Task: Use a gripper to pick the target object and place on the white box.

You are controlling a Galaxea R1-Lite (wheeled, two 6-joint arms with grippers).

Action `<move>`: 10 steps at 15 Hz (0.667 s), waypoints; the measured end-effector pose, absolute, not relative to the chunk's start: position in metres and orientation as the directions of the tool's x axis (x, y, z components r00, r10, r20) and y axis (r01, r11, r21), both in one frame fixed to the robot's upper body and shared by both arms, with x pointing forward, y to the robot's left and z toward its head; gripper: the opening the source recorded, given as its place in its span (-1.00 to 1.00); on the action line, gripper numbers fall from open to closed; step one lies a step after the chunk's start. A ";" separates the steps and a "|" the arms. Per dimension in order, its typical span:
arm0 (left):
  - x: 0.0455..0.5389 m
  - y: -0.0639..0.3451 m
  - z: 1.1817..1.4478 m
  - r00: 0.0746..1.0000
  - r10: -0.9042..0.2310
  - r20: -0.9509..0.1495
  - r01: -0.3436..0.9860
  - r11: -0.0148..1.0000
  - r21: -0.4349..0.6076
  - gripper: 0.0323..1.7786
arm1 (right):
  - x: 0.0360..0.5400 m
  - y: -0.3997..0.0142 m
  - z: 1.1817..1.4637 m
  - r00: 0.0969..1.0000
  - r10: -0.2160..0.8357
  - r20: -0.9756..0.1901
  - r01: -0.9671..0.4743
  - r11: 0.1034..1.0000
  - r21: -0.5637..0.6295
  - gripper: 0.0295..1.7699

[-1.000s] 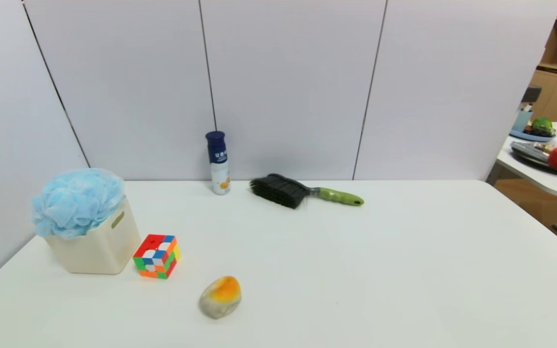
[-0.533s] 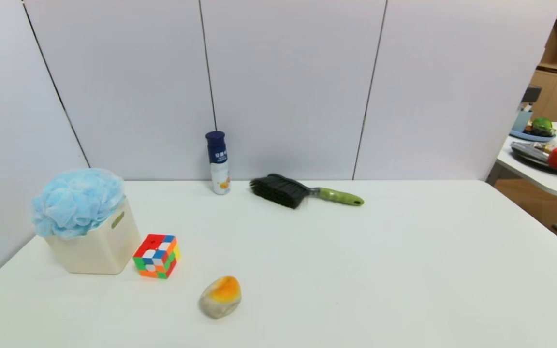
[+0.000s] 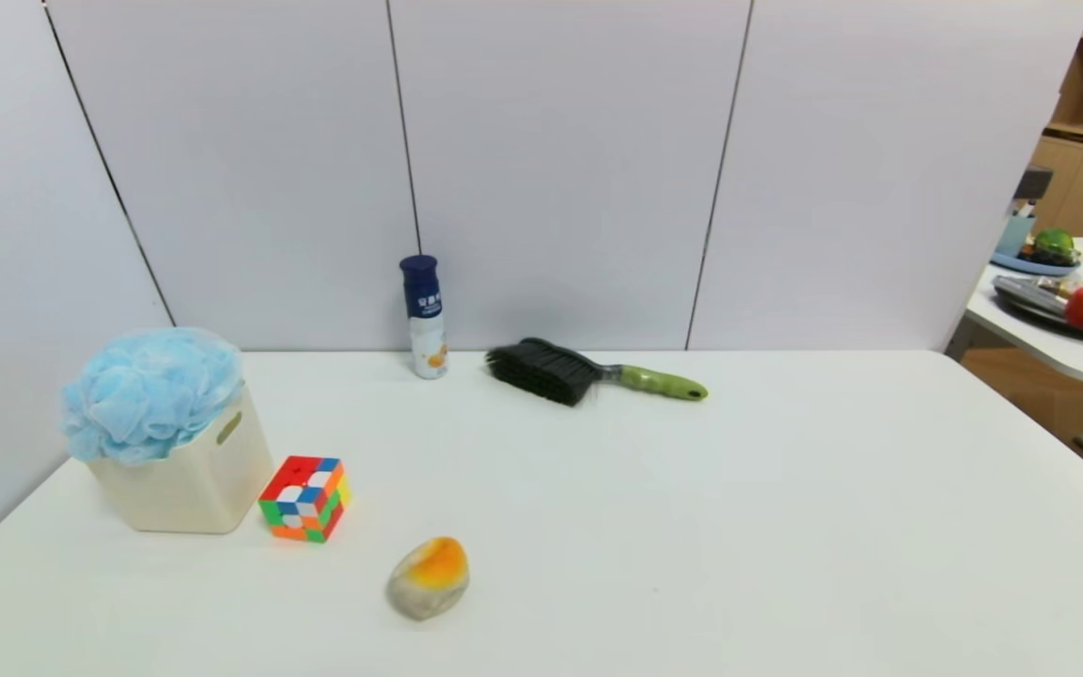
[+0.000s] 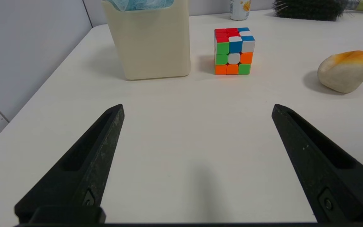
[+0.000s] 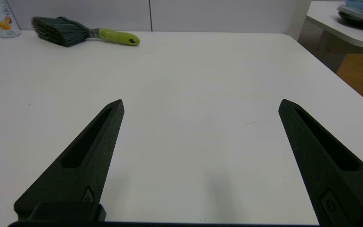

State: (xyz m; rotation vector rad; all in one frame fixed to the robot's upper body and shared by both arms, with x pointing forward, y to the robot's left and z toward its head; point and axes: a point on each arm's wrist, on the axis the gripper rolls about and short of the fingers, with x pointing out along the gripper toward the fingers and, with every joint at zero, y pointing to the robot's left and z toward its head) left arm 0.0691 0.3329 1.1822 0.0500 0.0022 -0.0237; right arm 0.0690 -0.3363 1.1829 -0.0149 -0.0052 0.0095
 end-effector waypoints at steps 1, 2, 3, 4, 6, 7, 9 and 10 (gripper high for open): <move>0.069 0.333 1.182 1.000 -0.022 -0.003 0.022 0.999 0.031 0.90 | 0.069 -0.336 1.183 1.000 0.009 0.006 -0.009 1.000 -0.015 0.92; 0.069 0.333 1.182 1.000 -0.018 -0.002 0.018 1.000 0.011 0.90 | 0.069 -0.336 1.183 1.000 0.009 0.005 -0.009 1.000 -0.015 0.92; 0.069 0.333 1.182 1.000 -0.010 -0.002 0.010 1.000 0.000 0.90 | 0.069 -0.336 1.183 1.000 0.009 0.006 -0.009 1.000 -0.015 0.92; 0.069 0.333 1.182 1.000 -0.003 -0.001 0.003 1.000 -0.004 0.90 | 0.069 -0.336 1.183 1.000 0.010 0.005 -0.009 1.000 -0.015 0.92; 0.069 0.333 1.182 1.000 -0.001 -0.001 0.001 1.000 -0.005 0.90 | 0.069 -0.336 1.183 1.000 0.010 0.005 -0.009 1.000 -0.015 0.92; 0.069 0.333 1.182 1.000 -0.001 -0.001 0.001 1.000 -0.006 0.90 | 0.069 -0.336 1.183 1.000 0.010 0.006 -0.010 1.000 -0.015 0.92; 0.069 0.333 1.182 1.000 -0.001 -0.001 0.001 1.000 -0.006 0.90 | 0.069 -0.336 1.183 1.000 0.010 0.005 -0.010 1.000 -0.015 0.92; 0.069 0.333 1.182 1.000 -0.001 -0.001 0.001 1.000 -0.005 0.90 | 0.069 -0.336 1.183 1.000 0.010 0.006 -0.009 1.000 -0.015 0.92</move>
